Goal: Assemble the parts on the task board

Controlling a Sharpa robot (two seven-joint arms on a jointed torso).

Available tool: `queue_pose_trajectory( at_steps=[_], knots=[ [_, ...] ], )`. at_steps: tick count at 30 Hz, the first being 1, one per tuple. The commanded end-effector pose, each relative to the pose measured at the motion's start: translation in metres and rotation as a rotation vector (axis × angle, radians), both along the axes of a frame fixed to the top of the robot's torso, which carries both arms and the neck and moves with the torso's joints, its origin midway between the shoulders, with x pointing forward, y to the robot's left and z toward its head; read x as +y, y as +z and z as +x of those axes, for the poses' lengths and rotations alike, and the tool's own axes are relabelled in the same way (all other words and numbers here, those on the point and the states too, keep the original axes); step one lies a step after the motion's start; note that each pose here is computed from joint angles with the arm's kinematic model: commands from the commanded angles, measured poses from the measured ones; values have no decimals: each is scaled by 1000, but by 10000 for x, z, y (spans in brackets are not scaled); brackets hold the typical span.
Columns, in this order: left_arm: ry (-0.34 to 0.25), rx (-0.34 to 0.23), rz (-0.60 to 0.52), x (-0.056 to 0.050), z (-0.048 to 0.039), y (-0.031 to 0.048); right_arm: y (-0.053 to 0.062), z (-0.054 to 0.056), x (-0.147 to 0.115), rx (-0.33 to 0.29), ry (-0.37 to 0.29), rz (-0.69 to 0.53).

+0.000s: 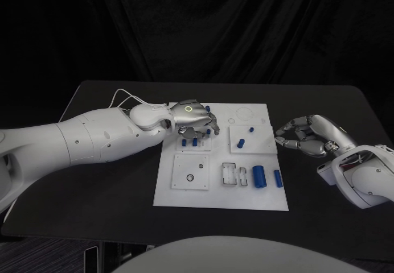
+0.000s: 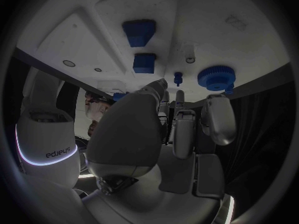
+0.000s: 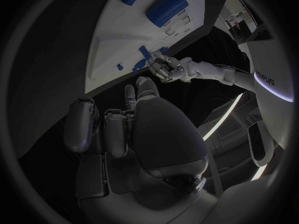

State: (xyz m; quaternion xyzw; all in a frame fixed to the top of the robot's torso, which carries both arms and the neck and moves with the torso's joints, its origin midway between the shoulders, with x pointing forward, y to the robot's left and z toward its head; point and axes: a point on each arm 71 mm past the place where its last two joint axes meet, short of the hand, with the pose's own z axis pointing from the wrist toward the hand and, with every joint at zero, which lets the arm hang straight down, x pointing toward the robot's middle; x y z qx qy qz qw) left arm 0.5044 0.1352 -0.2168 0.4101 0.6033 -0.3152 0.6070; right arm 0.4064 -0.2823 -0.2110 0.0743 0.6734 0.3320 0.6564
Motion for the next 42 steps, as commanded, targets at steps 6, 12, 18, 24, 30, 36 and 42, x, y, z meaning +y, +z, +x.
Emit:
queue_pose_trajectory(
  at_steps=[6,12,18,24,30,36,42],
  knots=[
    [71,38,43,-17,58,-47,12,-1,45,-4,3,6],
    [78,39,45,-24,68,-49,7,0,55,3,4,12],
    [91,44,55,-12,91,-59,0,6,75,12,5,20],
    [85,42,56,-13,101,-61,-11,19,89,19,6,20],
    [82,38,54,0,107,-60,-21,32,102,25,7,18],
    [88,41,59,28,117,-66,-36,50,129,33,12,15],
    [86,35,56,49,120,-64,-37,62,139,25,10,17]
  ],
)
